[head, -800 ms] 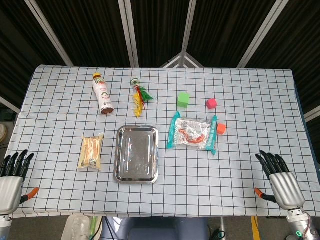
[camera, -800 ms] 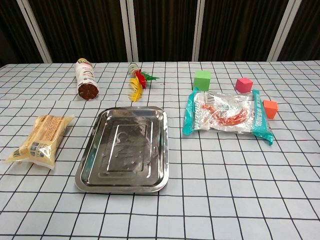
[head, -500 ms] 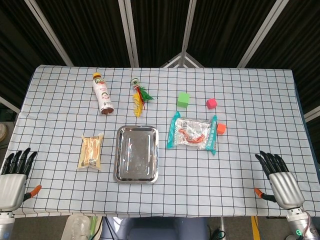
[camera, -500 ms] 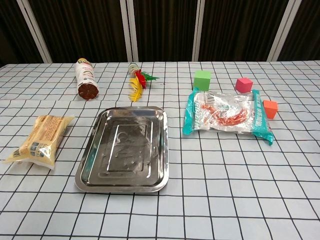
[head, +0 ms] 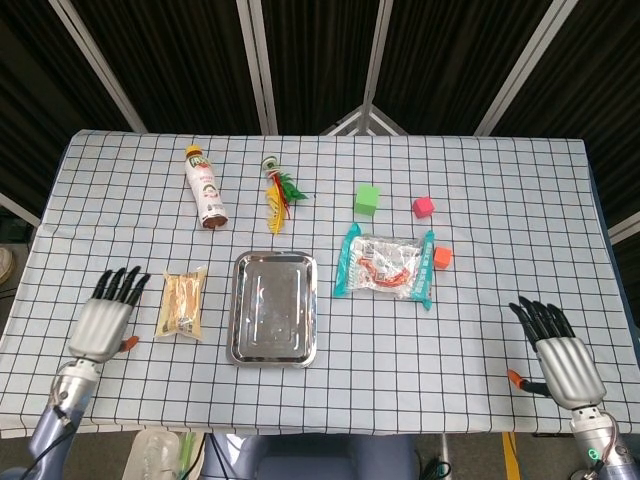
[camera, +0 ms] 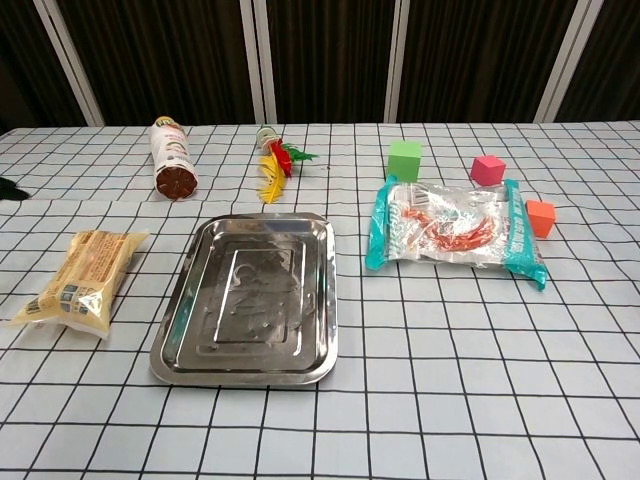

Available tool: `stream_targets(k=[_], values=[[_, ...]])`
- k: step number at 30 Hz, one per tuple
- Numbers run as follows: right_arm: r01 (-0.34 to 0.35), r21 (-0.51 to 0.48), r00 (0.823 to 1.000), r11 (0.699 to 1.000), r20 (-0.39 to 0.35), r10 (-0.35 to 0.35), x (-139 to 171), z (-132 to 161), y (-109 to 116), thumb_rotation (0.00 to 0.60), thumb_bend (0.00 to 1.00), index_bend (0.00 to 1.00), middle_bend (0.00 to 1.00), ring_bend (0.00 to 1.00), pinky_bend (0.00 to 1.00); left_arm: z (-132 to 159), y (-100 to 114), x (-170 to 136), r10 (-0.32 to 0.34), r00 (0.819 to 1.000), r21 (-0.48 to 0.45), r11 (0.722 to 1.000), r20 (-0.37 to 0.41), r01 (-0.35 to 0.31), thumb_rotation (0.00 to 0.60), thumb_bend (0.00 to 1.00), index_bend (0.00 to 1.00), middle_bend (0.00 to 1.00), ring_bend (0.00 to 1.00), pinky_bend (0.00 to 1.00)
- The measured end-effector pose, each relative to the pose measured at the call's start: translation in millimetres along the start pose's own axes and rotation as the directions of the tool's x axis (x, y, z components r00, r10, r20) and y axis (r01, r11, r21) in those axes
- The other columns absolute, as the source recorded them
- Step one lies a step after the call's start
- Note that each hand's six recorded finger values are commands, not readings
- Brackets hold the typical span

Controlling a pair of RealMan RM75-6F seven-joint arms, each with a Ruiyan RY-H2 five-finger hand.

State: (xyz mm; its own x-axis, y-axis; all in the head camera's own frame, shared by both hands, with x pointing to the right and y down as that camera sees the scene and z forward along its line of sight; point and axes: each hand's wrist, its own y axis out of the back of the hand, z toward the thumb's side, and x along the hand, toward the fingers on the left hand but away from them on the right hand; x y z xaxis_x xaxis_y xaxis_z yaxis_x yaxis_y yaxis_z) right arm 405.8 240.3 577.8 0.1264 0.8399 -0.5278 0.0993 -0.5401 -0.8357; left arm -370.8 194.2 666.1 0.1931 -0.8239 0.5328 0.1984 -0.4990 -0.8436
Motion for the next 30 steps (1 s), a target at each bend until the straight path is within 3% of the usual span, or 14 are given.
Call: stream_targets(k=[6,8,11,16,18,25,30], values=[[0.003,0.002,1.000,1.000,-0.001,-0.003,-3.4,1.1,0.0,0.600,0.25,0.00,0.00,0.00,0.02,28.3,-14.3,29.9,-0.052,0.997,0.065,0.997,0.062,0.047,0.600,0.03,0.00,0.00,0.00,0.04],[0.009,-0.001,1.000,1.000,0.001,-0.009,-3.3,0.5,1.3,0.600,0.25,0.00,0.00,0.00,0.02,32.0,-17.7,34.4,-0.069,0.995,0.085,0.994,0.065,0.063,0.600,0.03,0.01,0.04,0.02,0.06],[0.014,-0.003,1.000,1.000,0.004,-0.014,-2.6,-0.5,2.9,0.600,0.25,0.00,0.00,0.00,0.02,32.5,-19.5,36.7,-0.083,0.995,0.102,0.992,0.055,0.077,0.600,0.05,0.18,0.26,0.22,0.22],[0.018,-0.005,1.000,1.000,0.003,-0.018,-1.1,-1.4,4.6,0.600,0.25,0.00,0.00,0.00,0.02,30.7,-14.9,39.4,-0.075,0.997,0.091,0.993,0.036,0.072,0.600,0.18,0.47,0.58,0.51,0.46],[0.018,-0.006,1.000,1.000,0.001,-0.018,-0.4,-1.0,5.1,0.600,0.25,0.00,0.00,0.00,0.02,30.0,-12.4,40.2,-0.062,0.998,0.086,0.995,0.029,0.059,0.600,0.22,0.52,0.64,0.57,0.52],[0.020,-0.008,1.000,1.000,-0.003,-0.020,1.2,0.2,6.0,0.600,0.25,0.00,0.00,0.00,0.02,34.3,4.9,39.0,0.040,0.998,0.044,0.998,0.043,-0.042,0.600,0.23,0.54,0.62,0.56,0.54],[0.020,-0.012,1.000,1.000,-0.005,-0.020,2.1,0.6,6.2,0.600,0.25,0.00,0.00,0.00,0.02,50.2,32.0,28.5,0.145,0.984,-0.047,0.989,0.105,-0.141,0.600,0.21,0.54,0.57,0.51,0.52]])
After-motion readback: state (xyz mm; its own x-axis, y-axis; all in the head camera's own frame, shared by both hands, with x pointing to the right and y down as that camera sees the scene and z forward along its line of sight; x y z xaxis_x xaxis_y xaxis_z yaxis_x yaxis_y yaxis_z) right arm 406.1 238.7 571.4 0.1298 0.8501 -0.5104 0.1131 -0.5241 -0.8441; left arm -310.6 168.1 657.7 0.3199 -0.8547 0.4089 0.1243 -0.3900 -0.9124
